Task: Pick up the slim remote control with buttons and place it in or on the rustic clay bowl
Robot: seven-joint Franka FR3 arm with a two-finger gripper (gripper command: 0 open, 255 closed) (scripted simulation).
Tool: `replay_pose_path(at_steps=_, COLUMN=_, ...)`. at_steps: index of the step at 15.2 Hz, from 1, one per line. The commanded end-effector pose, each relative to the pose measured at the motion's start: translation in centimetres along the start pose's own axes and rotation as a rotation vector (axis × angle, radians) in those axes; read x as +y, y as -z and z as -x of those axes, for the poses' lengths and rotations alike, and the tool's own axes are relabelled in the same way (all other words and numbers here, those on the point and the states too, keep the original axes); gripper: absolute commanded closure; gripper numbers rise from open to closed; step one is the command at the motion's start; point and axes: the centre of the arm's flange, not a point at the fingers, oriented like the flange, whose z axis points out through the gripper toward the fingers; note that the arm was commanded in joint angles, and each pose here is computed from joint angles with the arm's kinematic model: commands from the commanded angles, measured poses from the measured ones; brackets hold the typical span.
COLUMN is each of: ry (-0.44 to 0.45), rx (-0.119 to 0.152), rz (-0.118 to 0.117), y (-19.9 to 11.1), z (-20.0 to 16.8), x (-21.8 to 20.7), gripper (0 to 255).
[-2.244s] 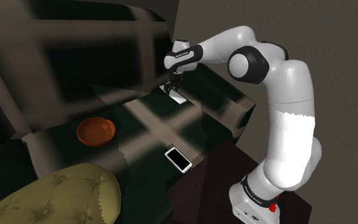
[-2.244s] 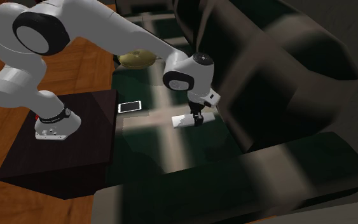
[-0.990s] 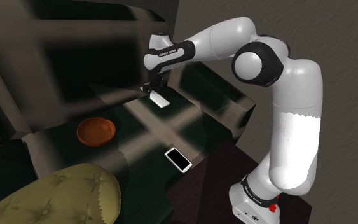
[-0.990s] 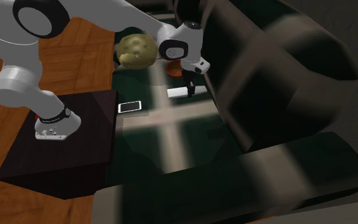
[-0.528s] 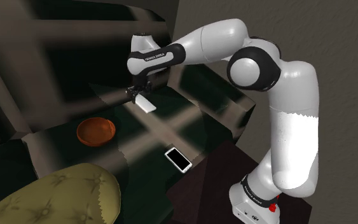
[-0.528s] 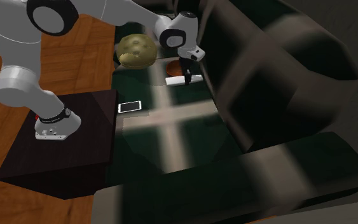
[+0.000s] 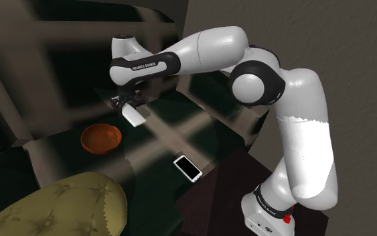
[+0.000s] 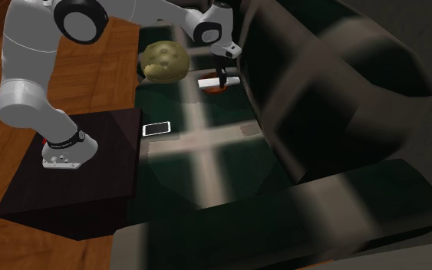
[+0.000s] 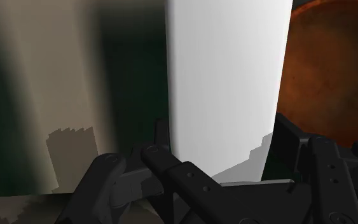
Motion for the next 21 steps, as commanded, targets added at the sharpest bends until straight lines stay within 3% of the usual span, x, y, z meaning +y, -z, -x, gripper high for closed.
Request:
replay_pose_path(at_steps=1, ry=-0.001, rx=0.000, rz=0.000, y=0.0, z=-0.1, x=-2.5, gripper=255)
replay_pose_path(at_steps=10, ry=-0.001, rx=0.000, rz=0.000, y=0.2, z=-0.6, x=-13.6, gripper=255)
replay_pose_path(at_steps=21, ry=-0.001, rx=0.000, rz=0.000, y=-5.6, z=-0.6, x=-13.7, gripper=255)
